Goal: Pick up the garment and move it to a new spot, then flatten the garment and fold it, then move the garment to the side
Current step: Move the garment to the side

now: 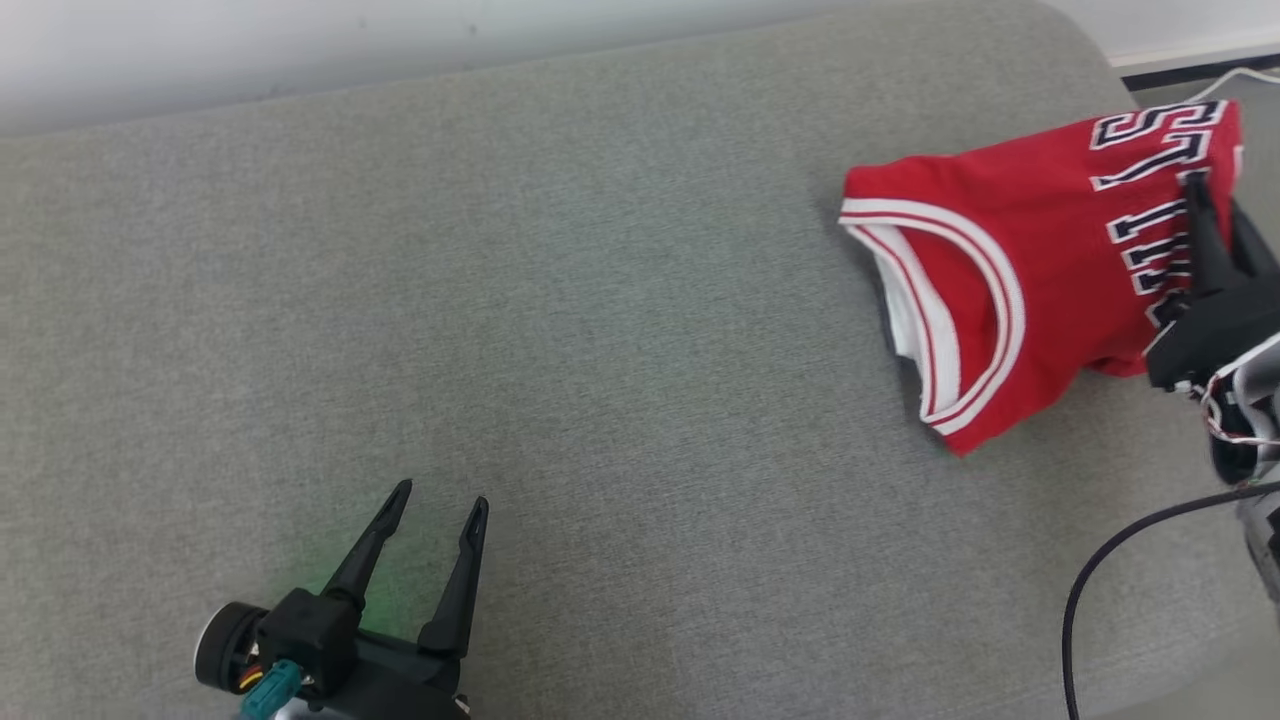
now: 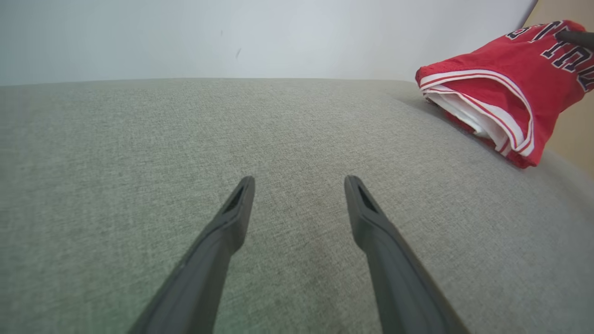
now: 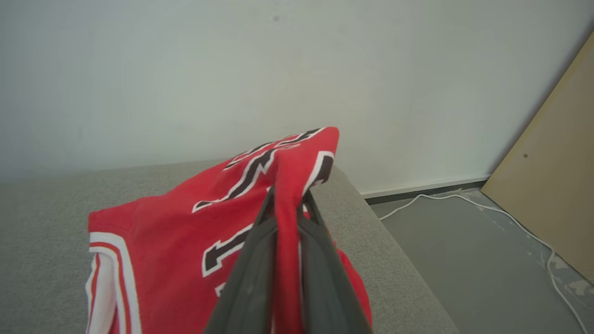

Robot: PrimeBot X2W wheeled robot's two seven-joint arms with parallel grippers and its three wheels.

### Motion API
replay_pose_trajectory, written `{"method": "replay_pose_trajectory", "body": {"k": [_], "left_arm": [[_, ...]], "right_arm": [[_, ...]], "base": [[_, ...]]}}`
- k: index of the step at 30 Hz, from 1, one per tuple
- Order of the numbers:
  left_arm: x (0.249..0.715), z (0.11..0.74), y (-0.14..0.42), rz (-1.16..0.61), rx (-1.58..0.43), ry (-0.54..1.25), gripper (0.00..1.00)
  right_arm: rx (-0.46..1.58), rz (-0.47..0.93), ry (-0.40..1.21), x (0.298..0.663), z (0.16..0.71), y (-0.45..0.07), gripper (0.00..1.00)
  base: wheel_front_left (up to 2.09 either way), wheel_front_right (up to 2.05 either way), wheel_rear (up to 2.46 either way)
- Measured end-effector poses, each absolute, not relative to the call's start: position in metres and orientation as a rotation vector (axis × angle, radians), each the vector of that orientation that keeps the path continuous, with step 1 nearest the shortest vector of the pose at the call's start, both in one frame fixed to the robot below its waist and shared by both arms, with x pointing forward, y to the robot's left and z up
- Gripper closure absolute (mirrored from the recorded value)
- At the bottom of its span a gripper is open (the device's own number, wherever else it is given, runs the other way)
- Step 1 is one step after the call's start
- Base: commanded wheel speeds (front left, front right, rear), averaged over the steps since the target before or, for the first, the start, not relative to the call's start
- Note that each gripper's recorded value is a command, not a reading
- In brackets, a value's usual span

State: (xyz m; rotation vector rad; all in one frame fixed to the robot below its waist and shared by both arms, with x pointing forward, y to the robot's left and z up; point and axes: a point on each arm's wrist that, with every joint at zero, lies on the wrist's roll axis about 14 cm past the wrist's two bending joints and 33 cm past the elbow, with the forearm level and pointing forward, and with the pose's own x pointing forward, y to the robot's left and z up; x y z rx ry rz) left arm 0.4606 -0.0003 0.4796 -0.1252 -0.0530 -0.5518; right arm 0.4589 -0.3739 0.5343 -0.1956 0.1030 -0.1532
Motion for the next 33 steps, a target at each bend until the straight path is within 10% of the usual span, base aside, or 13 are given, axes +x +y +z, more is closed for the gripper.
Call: {"method": "replay_pose_trajectory", "body": {"k": [6,7,8,33], "left_arm": [[0.465,0.474,0.007,-0.535,-0.106,-0.048,0.0],[0.466,0.472,0.009,-0.531,-0.105,-0.045,0.0],[0.466,0.471,0.01,-0.528,-0.104,-0.042,0.0],[0.446,0.498,0.073,-0.322,-0.036,-0.083,0.0]], "right_arm": [[-0.254,-0.234,0.175,0.462,0.52,-0.403,1.0],[-0.261,-0.255,0.19,0.46,0.517,-0.41,0.61],[-0.263,-0.284,0.198,0.458,0.516,-0.419,0.0],[-0.153,0.036,-0.093,0.446,0.537,-0.253,0.0]], "base": [[0.0,0.0,0.0],[0.0,0.0,0.0],[0.0,0.0,0.0],[0.0,0.0,0.0]]}}
